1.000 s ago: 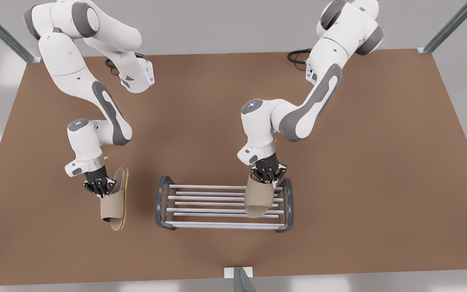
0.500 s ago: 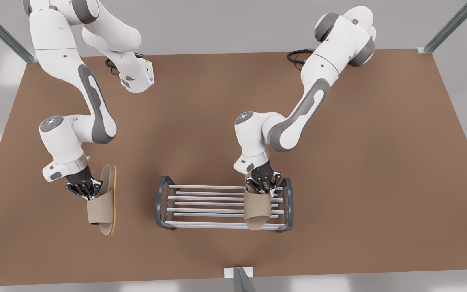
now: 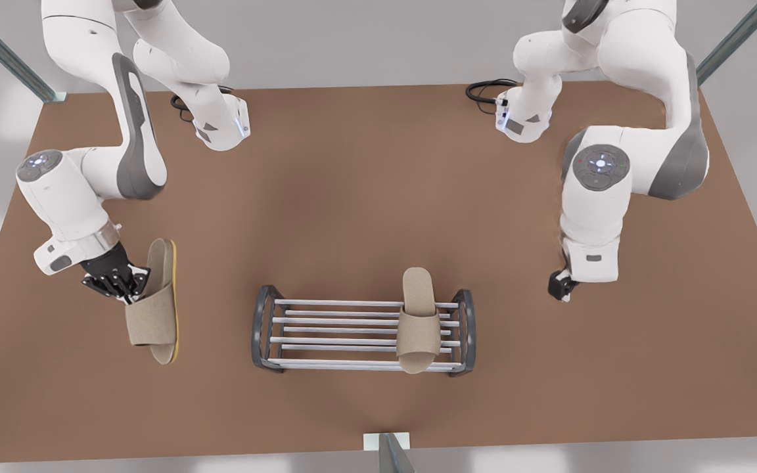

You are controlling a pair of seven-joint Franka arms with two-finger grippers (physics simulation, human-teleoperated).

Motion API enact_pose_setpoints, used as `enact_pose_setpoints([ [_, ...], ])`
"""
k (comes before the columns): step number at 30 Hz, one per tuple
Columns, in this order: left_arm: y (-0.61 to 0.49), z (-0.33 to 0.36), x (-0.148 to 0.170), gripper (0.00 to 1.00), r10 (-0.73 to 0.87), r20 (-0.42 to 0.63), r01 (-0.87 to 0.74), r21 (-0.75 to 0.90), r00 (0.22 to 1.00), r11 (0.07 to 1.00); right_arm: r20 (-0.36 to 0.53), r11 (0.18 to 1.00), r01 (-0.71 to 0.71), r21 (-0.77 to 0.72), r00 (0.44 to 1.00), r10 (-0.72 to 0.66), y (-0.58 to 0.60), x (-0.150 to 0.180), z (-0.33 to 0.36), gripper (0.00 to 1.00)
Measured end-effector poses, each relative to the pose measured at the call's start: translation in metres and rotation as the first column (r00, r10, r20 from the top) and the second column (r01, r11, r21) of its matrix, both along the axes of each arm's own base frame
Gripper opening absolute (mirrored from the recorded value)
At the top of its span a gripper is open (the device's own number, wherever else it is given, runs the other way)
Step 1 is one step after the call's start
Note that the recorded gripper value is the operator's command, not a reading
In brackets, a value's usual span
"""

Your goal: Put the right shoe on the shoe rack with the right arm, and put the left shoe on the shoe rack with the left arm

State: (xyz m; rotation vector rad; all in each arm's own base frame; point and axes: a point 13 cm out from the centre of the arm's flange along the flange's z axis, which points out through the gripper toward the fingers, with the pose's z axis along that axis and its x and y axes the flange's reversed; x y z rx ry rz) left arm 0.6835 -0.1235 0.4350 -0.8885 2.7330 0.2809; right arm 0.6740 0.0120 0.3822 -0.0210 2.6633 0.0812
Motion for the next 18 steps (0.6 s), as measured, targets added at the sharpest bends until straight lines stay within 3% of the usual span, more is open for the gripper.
enact_pose_setpoints([
  [2,0.074,-0.018,-0.012,1.00,0.124,-0.149,-0.141,-0.108,0.981,0.984,-0.020,0.999,-0.030,-0.014,0.999,0.030,0.017,0.003,0.015,0.21],
  [4,0.098,-0.006,-0.053,1.00,0.112,-0.203,-0.150,-0.181,0.973,0.972,-0.049,0.997,-0.067,-0.031,0.997,0.065,0.041,0.002,0.020,0.21],
  [10,0.075,-0.011,-0.063,1.00,-0.120,-0.216,0.061,-0.258,0.969,0.964,-0.104,0.987,-0.149,-0.065,0.984,0.141,0.122,0.011,0.047,0.21],
  [18,0.067,-0.024,-0.082,1.00,-0.319,-0.300,0.235,-0.285,0.899,0.929,-0.213,0.975,-0.195,-0.104,0.962,0.170,0.228,-0.020,0.013,0.21],
])
